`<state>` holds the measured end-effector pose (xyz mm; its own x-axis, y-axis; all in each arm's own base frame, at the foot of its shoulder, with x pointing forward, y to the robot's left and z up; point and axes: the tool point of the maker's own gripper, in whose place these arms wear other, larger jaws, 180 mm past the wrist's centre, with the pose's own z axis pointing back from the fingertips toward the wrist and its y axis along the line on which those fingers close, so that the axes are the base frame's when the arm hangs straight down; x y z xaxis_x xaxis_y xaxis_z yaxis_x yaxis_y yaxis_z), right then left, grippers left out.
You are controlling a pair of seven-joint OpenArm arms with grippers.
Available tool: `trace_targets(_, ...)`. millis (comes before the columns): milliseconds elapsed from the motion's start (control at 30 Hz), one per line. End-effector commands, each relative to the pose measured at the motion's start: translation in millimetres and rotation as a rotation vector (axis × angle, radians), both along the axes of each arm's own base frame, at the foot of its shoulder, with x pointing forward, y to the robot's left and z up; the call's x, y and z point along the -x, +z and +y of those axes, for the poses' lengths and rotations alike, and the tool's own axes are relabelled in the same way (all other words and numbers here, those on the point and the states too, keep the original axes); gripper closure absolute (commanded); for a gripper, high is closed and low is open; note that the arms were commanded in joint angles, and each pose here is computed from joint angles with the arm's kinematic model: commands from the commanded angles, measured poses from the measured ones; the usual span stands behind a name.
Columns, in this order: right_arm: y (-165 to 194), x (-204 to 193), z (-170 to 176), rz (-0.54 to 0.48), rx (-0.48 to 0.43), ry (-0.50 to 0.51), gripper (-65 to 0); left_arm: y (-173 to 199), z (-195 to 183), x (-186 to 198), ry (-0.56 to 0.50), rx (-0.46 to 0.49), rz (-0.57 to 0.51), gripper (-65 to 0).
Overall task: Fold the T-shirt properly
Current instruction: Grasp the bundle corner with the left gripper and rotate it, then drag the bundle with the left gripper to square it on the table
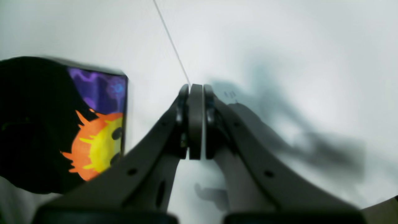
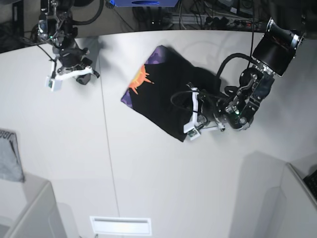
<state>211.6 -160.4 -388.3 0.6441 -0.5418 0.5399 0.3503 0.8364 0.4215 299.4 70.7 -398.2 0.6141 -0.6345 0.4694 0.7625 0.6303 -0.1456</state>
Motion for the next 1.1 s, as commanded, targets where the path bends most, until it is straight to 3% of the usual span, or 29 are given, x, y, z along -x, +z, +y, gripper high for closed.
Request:
trace_targets(0, 9.1, -5.4, -3.9, -0.038, 0.015, -0.001, 0.0, 14.8, -4.4, -12.6, -0.024, 0.014, -0.048, 0.0)
trace_targets(200, 11.4, -7.6, -11.0, -0.048, 0.02, -0.022, 0.0, 18.4, -19.6, -20.9, -0.151, -0.049, -0.073, 0.0)
trace_targets(367, 11.4, -3.5, -27.6, -0.043, 0.03, -0.081, 0.0, 18.1, -31.3, -25.1, -0.347, -0.109, -0.154, 0.0)
trace_targets(600, 10.1, -1.9, -30.3, -0.039, 0.039, -0.084, 0.0, 10.8, -54.1, -25.3, -0.621, -0.251, -0.293, 0.0)
trace_targets(767, 12.9, -2.1, -45.9, -0.046, 0.059, -0.121, 0.0, 7.6, -76.2, -35.9, -0.65, -0.325, -0.372, 0.0)
trace_targets(1067, 13.4, 8.4, -71.9, -0.031, 0.095, -0.18, 0.0, -15.5, -106.8, -36.1, -0.651, -0.342, -0.319, 0.0)
